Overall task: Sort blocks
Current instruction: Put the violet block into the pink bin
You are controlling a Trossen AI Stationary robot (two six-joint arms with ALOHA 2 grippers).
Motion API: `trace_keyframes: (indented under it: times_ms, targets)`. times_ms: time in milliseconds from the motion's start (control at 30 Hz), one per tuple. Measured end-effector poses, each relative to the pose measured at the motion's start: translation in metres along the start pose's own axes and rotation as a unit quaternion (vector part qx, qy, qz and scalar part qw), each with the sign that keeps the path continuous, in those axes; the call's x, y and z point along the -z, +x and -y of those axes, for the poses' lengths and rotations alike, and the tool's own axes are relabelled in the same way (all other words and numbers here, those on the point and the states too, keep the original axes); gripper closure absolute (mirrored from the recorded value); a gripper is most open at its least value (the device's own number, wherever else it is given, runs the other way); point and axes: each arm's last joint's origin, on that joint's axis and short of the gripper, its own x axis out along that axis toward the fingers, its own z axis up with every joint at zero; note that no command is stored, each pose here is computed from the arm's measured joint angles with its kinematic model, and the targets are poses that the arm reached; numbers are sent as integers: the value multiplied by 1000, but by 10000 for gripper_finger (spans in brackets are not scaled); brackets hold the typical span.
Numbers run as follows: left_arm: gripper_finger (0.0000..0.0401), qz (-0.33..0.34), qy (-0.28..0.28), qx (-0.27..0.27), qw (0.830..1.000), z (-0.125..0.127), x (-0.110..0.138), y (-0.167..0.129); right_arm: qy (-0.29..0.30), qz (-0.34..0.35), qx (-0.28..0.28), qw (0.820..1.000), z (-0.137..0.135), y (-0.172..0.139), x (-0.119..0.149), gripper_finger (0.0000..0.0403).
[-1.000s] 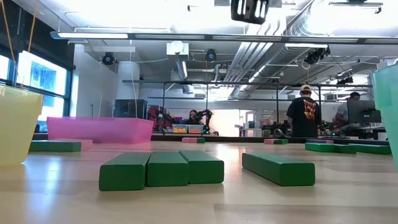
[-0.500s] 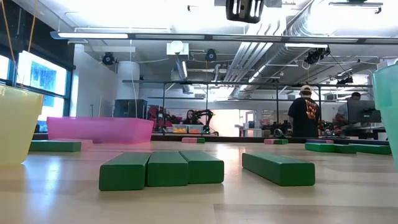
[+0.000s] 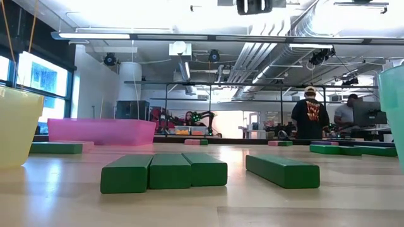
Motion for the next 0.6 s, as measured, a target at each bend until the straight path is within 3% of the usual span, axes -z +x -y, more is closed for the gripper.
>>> trace_keyframes:
  times_ms: [133, 233, 300, 367, 467, 533, 600]
  targets:
    - [375, -135, -51, -71, 987, -25, 19, -27, -31, 13, -17, 999, -10, -28, -1, 228]
    - [375, -234, -140, -153, 950, -56, 48, -56, -70, 53, 2, 996, -21, -52, 7, 228]
    - [375, -291, -225, -222, 903, -74, 77, -77, -88, 81, 37, 992, -26, -64, 15, 228]
    - [375, -341, -315, -273, 843, -86, 109, -96, -102, 118, 83, 984, -30, -73, 22, 227]
    - [375, -381, -445, -292, 756, -102, 148, -112, -112, 170, 146, 968, -33, -83, 32, 227]
    - [375, -404, -493, -293, 713, -111, 170, -116, -114, 185, 173, 961, -34, -86, 37, 227]
    - [375, -422, -510, -304, 685, -122, 189, -117, -115, 189, 189, 957, -34, -84, 39, 227]
